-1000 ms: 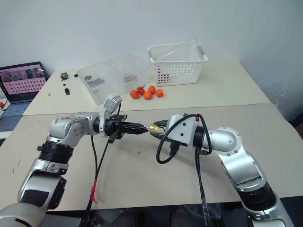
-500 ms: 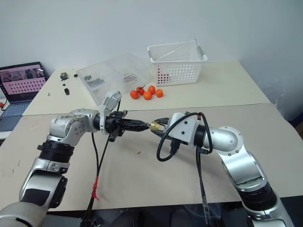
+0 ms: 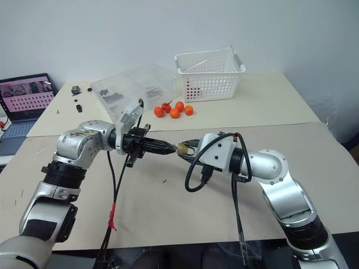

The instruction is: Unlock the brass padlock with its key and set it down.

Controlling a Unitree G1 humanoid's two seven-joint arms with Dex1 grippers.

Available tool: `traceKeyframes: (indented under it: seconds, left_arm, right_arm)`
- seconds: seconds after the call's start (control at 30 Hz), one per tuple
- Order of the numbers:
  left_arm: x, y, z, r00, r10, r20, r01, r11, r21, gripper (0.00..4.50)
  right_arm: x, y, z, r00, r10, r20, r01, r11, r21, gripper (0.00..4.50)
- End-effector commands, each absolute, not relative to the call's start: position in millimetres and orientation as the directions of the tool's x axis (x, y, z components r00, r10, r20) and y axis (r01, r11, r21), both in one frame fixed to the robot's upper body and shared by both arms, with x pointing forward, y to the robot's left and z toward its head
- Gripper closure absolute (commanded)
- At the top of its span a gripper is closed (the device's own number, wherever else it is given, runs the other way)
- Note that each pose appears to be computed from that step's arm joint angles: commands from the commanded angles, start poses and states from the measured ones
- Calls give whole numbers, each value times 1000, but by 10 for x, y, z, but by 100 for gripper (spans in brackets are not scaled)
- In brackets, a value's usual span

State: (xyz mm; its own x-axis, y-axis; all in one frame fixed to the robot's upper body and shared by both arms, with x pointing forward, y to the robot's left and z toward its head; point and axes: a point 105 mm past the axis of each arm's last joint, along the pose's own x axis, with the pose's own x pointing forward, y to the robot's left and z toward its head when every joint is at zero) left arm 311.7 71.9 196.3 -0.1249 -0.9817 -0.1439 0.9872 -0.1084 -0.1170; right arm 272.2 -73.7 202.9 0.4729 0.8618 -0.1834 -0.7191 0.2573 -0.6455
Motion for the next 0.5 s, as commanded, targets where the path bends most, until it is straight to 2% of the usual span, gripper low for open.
traceKeyframes:
  seconds: [0.03, 0.5]
  left_arm:
    - [3052, 584, 2195, -186, -971, -147, 981, -192, 31, 441]
    - [3059, 579, 2181, -179, -965, -192, 961, -213, 179, 441]
  right_arm:
    - [2642, -661, 2069, 438, 882, -173, -723, 231, -651, 357]
    - [2651, -654, 2060, 436, 883, -176, -727, 230, -647, 357]
